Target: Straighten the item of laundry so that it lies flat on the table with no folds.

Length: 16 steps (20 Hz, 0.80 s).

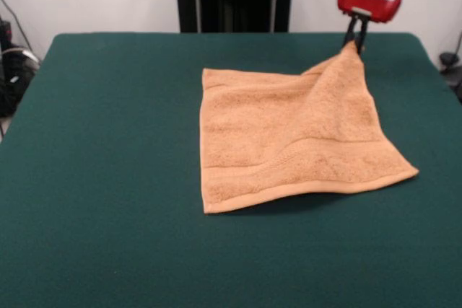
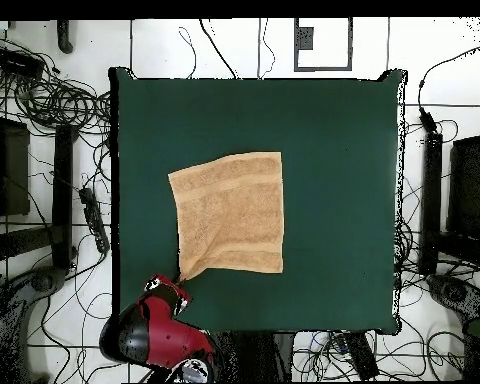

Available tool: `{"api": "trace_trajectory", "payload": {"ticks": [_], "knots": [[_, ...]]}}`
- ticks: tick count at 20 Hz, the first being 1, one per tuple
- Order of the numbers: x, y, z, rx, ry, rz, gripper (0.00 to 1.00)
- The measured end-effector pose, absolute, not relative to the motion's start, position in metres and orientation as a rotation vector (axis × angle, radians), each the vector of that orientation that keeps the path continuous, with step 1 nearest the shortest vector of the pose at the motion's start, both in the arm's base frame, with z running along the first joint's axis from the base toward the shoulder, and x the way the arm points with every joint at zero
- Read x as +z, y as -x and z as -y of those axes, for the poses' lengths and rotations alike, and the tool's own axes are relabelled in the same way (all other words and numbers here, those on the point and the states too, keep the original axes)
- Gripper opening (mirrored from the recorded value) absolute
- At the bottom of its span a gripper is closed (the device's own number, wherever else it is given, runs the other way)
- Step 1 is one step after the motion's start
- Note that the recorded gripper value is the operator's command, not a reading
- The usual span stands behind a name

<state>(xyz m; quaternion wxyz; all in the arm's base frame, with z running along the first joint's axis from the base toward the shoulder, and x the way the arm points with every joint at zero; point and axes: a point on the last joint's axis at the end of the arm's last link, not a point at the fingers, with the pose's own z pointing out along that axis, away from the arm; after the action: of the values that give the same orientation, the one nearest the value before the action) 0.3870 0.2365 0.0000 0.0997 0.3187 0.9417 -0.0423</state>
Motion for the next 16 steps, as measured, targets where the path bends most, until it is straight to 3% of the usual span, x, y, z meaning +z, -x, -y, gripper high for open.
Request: {"api": "trace_trajectory", "payload": {"ticks": [16], "knots": [[0.012, -0.39, -0.265, -0.108, -1.042, -2.806, 0.0]]}}
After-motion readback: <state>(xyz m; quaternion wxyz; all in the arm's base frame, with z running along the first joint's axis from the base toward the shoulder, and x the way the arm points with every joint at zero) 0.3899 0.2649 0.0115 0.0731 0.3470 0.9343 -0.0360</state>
